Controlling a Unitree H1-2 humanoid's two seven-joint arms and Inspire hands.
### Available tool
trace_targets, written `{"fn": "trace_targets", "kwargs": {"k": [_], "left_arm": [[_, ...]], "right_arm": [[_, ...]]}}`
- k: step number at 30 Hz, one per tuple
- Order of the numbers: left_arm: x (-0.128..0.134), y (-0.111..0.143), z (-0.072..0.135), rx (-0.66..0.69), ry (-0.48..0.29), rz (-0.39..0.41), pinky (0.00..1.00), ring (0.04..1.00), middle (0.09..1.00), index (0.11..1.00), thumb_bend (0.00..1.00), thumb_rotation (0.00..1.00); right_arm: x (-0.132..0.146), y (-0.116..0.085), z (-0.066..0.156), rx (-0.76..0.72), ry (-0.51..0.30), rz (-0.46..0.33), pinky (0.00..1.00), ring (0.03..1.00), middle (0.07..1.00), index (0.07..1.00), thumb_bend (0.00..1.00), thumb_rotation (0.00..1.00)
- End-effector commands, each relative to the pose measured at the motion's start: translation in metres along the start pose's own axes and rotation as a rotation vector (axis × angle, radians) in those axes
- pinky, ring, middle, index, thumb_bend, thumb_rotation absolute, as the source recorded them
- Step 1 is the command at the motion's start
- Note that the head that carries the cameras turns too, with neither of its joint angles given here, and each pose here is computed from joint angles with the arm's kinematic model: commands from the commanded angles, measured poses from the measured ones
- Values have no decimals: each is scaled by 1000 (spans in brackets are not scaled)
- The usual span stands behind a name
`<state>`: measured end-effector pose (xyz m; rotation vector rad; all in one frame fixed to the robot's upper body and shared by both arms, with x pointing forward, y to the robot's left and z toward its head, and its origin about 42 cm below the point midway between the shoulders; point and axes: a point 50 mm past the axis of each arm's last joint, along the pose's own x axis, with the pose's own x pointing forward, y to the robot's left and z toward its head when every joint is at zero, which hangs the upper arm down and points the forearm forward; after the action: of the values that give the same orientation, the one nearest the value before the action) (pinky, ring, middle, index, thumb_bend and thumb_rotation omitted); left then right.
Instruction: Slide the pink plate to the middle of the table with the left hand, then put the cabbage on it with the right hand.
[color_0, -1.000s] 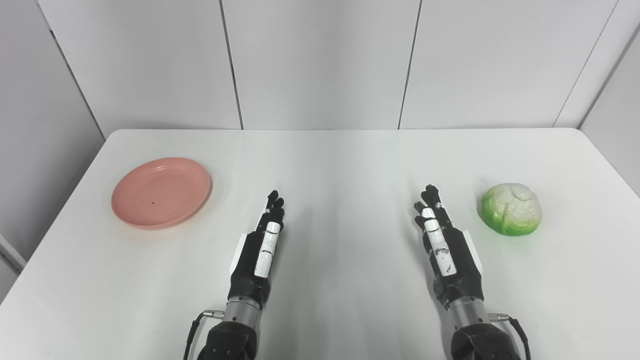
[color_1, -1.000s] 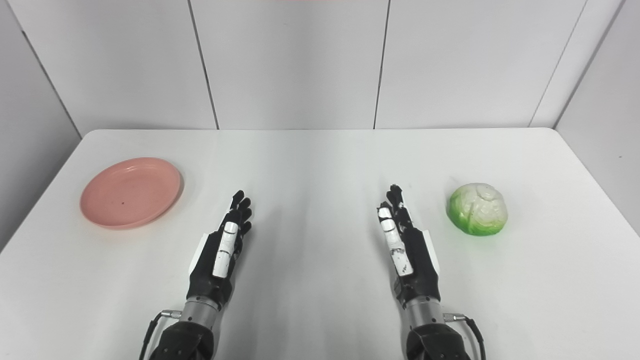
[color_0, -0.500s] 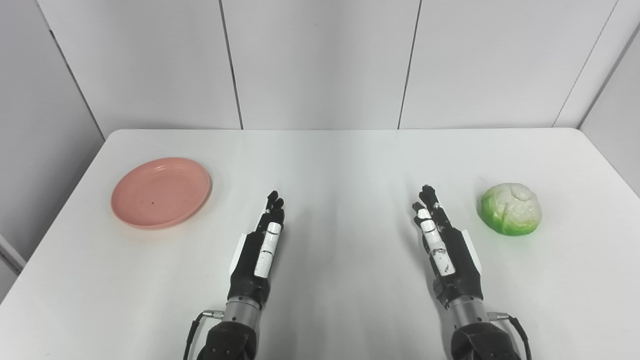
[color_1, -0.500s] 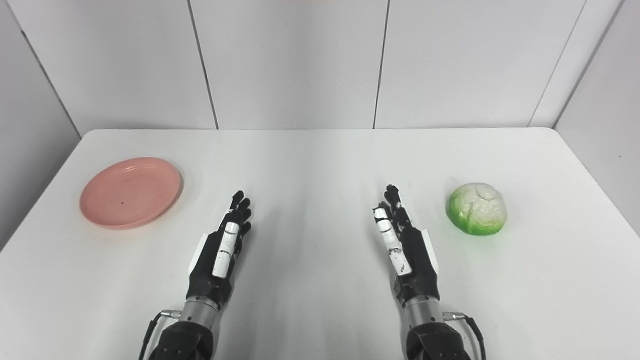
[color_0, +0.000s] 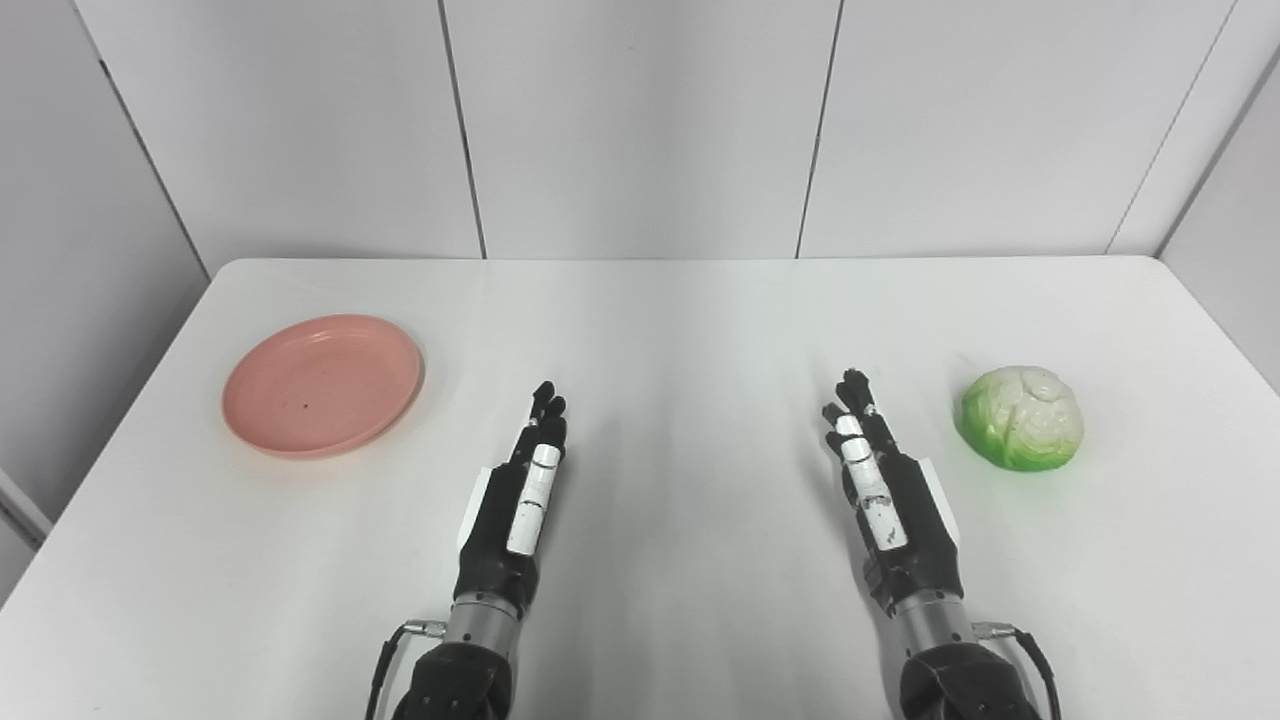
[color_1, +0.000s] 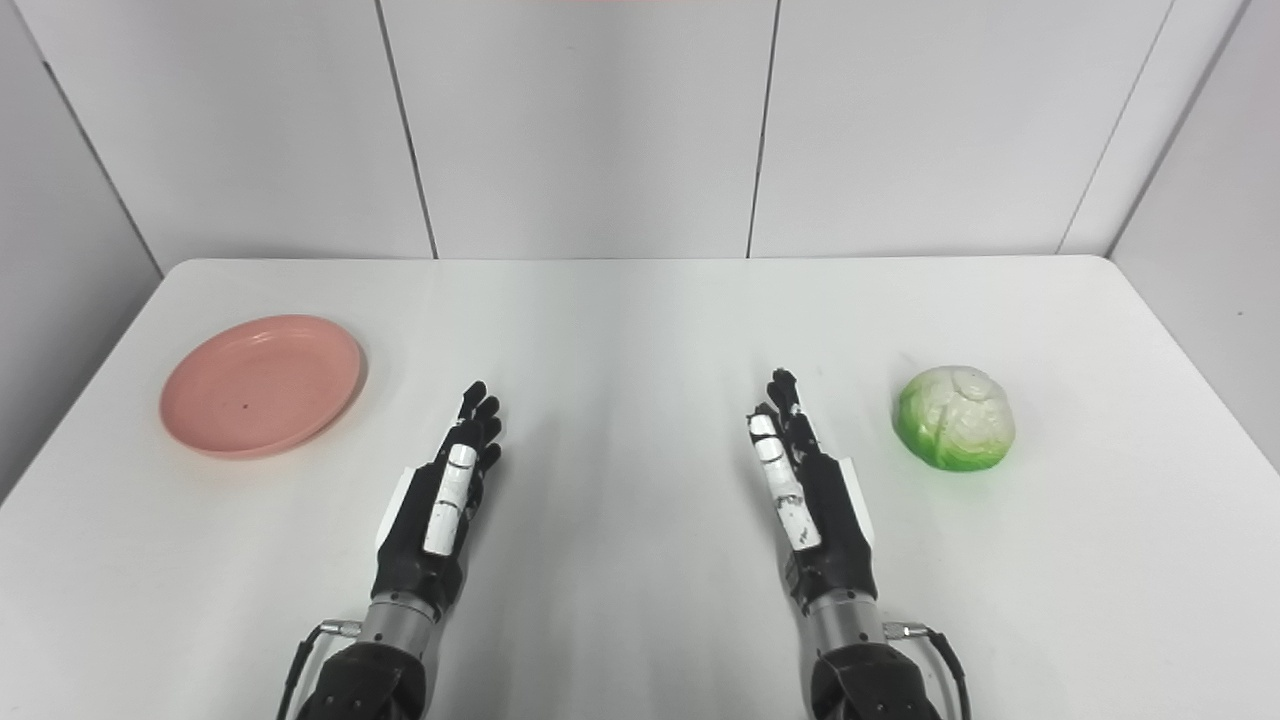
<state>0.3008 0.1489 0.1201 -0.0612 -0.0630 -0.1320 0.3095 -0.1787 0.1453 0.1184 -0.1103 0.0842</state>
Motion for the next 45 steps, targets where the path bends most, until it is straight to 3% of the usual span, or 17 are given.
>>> {"fn": "trace_targets", "kwargs": {"k": [1,3,6,12,21,28,37,45], "left_arm": [[13,-5,20,-10,-89,-20,1000,1000,1000,1000,633,975],[14,-5,19,-6,-90,-21,1000,1000,1000,1000,632,982],[16,-3,17,-16,-100,-27,1000,1000,1000,1000,643,986],[16,-4,16,-57,-101,-13,1000,1000,1000,1000,640,952],[16,1,14,24,-81,-30,1000,1000,1000,1000,684,988],[14,0,16,-7,-71,-22,1000,1000,1000,1000,677,960],[16,-6,17,-71,-92,1,1000,1000,1000,1000,616,916],[17,-5,16,-65,-103,-10,1000,1000,1000,1000,577,912]], "right_arm": [[11,7,14,9,-43,6,970,953,971,948,646,776],[12,7,14,-5,-43,24,968,951,969,947,648,775],[11,7,13,-12,-40,60,997,982,997,994,635,852],[9,9,14,4,-31,61,1000,993,1000,1000,620,845],[11,10,15,1,-30,57,1000,994,1000,1000,616,853],[11,10,16,-10,-33,69,1000,999,1000,1000,618,865],[13,6,16,-15,-38,62,1000,1000,1000,1000,610,860],[14,5,14,-5,-45,25,987,973,992,977,633,779]]}}
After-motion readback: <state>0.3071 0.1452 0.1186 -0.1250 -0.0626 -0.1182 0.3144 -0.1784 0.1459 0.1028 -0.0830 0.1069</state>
